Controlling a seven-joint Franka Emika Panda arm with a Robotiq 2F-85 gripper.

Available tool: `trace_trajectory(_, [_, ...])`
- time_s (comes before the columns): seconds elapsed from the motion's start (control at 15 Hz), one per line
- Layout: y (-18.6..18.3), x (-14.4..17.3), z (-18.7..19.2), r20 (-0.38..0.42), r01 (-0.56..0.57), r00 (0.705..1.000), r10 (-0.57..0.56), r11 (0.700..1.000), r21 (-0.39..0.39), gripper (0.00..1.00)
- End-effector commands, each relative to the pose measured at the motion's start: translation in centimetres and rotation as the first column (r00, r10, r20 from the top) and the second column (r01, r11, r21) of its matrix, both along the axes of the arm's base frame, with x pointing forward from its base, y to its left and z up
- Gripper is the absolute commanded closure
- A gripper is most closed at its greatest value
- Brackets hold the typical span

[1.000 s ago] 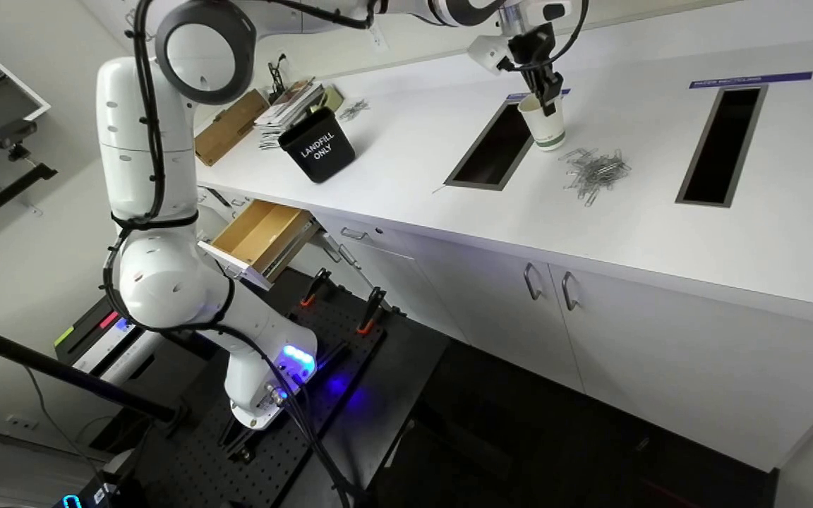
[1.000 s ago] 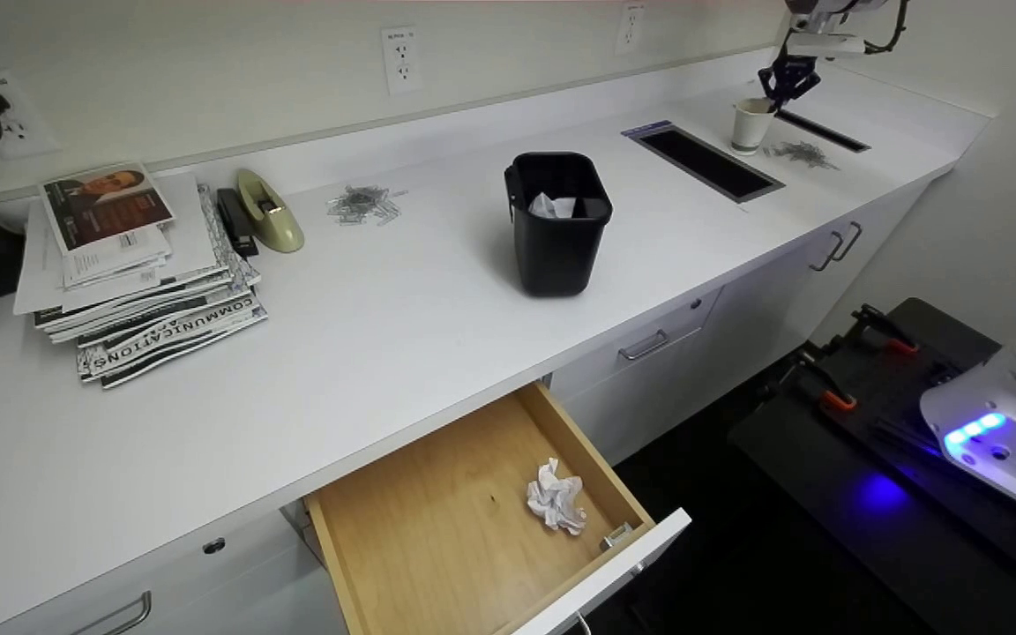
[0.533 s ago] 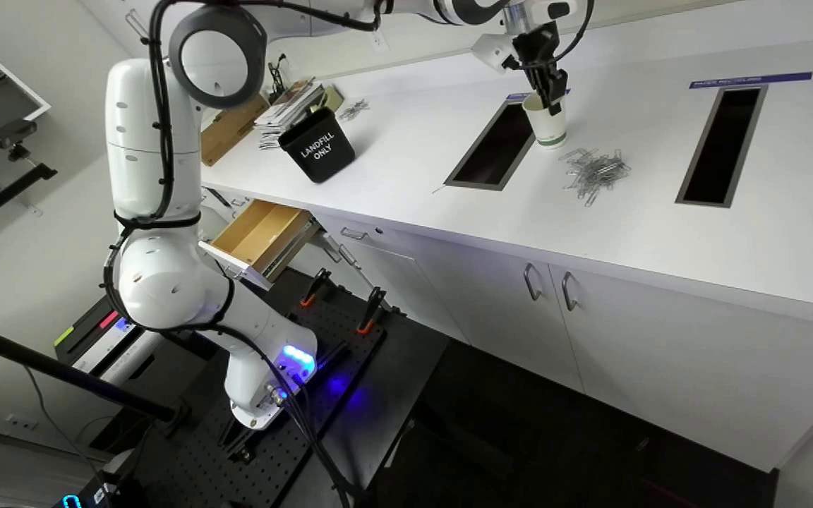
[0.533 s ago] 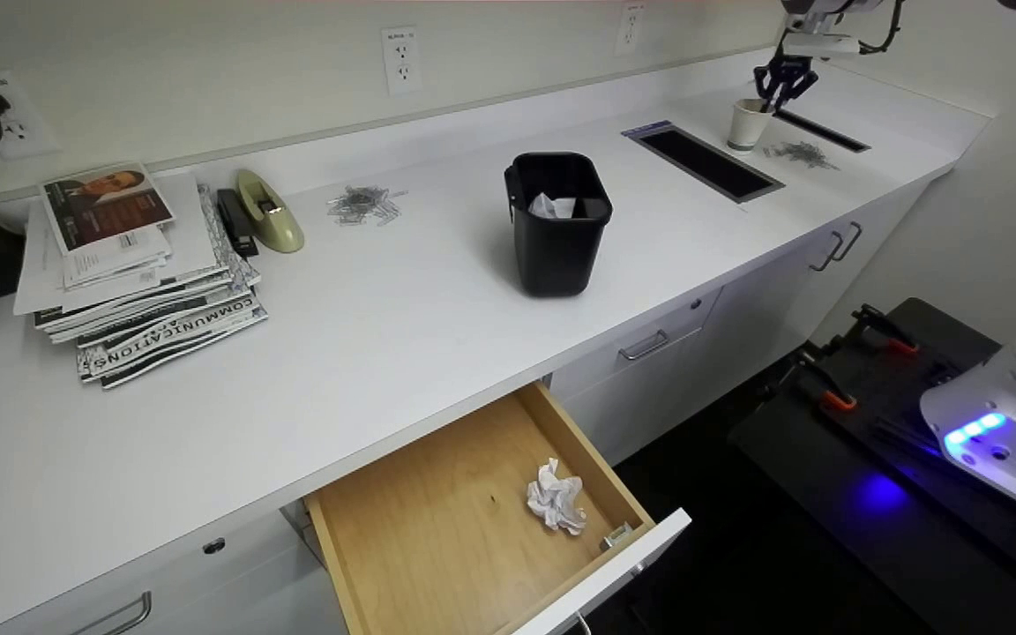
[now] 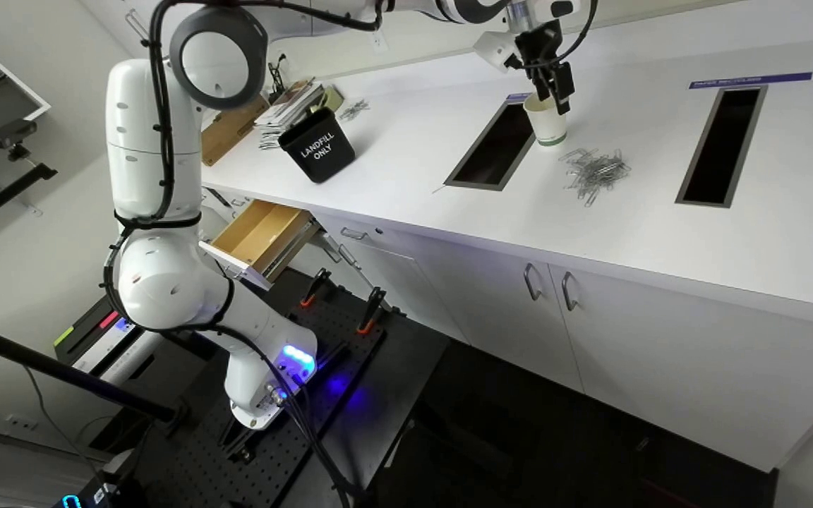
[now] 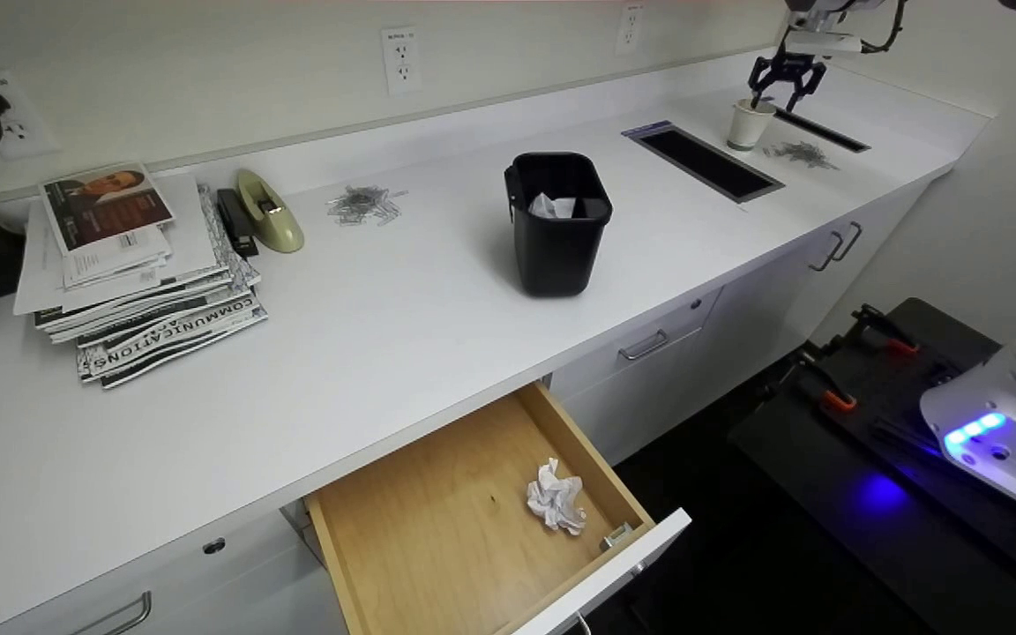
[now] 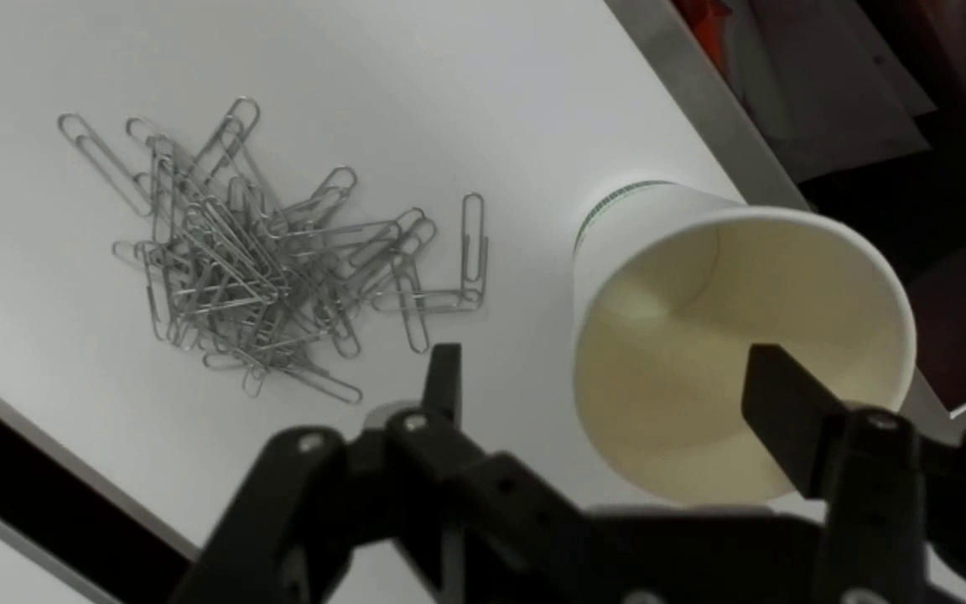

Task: Pour the contents of the white cup on the counter top

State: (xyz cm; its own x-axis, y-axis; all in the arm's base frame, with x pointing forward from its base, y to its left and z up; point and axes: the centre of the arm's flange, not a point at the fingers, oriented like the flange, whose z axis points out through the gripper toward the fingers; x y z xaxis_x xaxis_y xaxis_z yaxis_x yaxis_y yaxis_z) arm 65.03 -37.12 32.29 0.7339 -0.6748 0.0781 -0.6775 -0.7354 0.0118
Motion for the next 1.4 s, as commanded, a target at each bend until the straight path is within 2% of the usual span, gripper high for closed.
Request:
trace_trajectory(0.0, [0.2, -0.6, 1.5, 0.030, -0.008, 1.000, 0.007, 0.999, 0.034, 0.00])
trace_trajectory(0.87, [0.7, -2.5, 5.2, 0.165, -0.023, 0.986, 0.029, 0.999, -0.040, 0.00])
trace_trajectory(1.07, [1.5, -4.0, 6.8, 0.189, -0.048, 0.980, 0.059, 0.997, -0.059, 0.00])
trace_trajectory(1.33, [3.1, -7.6, 10.1, 0.232, -0.080, 0.968, 0.094, 0.994, -0.070, 0.00])
